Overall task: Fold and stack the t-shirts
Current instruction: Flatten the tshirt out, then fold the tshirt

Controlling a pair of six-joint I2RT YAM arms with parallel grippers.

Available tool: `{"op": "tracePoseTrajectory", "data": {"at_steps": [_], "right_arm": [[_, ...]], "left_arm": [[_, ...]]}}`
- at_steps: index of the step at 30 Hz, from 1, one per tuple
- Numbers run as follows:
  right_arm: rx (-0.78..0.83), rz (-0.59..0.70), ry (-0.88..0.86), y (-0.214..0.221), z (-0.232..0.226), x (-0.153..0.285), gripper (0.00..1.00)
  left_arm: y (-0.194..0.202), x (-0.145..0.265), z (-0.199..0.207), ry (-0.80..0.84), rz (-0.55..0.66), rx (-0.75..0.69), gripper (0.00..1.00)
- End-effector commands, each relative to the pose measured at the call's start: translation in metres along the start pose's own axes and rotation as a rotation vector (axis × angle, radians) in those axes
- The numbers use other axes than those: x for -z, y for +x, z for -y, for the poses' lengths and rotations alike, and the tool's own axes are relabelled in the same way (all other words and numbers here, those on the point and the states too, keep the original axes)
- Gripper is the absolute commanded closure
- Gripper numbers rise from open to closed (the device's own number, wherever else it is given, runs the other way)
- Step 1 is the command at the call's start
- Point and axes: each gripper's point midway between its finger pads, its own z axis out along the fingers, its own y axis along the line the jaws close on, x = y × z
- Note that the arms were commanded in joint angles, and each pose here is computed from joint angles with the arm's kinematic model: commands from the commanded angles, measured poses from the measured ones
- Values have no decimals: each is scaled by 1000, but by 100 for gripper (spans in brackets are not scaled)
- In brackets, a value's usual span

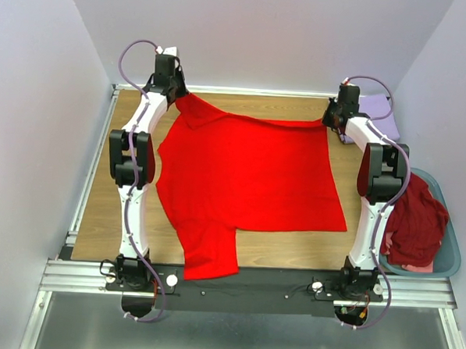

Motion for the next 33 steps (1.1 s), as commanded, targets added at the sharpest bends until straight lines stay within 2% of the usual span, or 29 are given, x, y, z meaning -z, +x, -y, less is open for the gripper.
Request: {"op": "tracePoseTrajectory", "data": {"at_steps": [1,9,16,21,26,30,33], "right_arm": [[-34,33,-27,-17,-4,0,99],[-42,75,-19,-35,-5,3,99],[-62,59,43,-24,11,1,99],[-62,45,33,-18,10,4,99],[-59,43,14,-18,7,13,99],[-49,40,1,-18,5,25,98],[-34,39,21,-15,10,34,98]], "left_arm": [[-21,5,1,41,40,21,100],[-58,15,14,80,131,10,100],[-31,4,27,170,52,58,100],[-18,16,25,153,7,99,100],[1,36,19,106,-79,146,100],[17,58,25,139,-144,157,100],[7,92,31,150,-126,157,100]]}}
